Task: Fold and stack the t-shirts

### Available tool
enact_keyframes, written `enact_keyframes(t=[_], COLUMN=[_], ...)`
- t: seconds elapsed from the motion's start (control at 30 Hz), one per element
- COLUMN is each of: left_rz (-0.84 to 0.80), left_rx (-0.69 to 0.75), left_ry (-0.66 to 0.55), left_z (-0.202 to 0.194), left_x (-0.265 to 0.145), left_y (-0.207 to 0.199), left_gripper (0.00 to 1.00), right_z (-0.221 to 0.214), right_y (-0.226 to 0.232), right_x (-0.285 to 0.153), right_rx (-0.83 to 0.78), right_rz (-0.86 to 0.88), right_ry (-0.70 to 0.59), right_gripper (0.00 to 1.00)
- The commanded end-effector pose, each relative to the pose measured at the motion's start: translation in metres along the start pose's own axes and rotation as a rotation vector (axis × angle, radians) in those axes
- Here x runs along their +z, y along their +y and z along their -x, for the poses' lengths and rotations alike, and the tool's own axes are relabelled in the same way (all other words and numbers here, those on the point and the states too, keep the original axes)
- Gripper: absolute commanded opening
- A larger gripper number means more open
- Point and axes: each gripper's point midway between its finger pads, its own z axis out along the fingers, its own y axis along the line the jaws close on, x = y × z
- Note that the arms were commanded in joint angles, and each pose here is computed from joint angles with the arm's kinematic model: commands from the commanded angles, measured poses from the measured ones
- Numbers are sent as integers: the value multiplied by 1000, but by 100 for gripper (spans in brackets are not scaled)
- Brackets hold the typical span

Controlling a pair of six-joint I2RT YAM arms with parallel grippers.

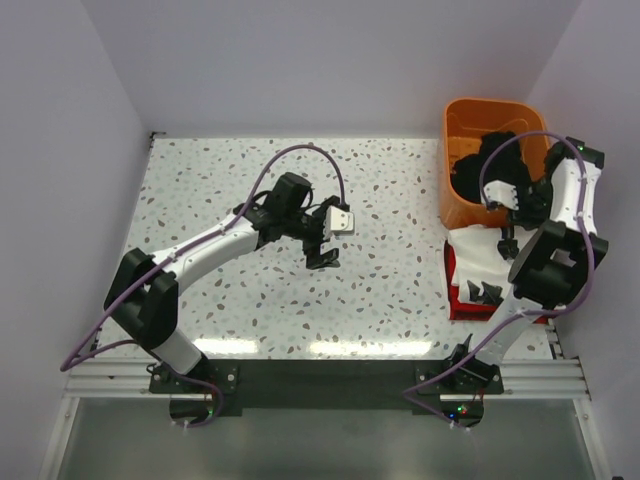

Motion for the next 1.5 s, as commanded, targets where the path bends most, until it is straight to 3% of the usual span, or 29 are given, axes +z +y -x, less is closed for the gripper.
enact_keyframes(t=[0.0, 0.13, 0.37, 0.63, 0.87, 1.0, 1.27, 1.47], left_rz=[18, 28, 52, 64, 76, 80, 81, 84], left_rx=[35, 20, 39, 32, 24, 27, 22, 16], left_ry=[-5, -5, 5, 28, 33, 29, 23, 8], left_z=[10, 7, 8, 4, 2, 3, 3, 5], left_x=[-7, -8, -11, -14, -12, -11, -15, -16], left_y=[7, 5, 10, 10, 14, 16, 12, 8], left_gripper=[100, 100, 100, 100, 100, 100, 100, 100], right_z=[10, 14, -8, -17, -18, -20, 26, 46], right_y=[5, -10, -37, -85, -116, -125, -76, -21], right_x=[-24, -40, -3, -3, -24, -29, -74, -70], right_rx=[-83, -63, 44, 135, 237, 215, 37, -81], right_rz=[11, -115, -144, -297, -472, -529, -416, -267], right_ry=[-37, -16, 71, 134, 169, 184, 31, -29], right_gripper=[51, 50, 45, 42, 56, 72, 79, 79])
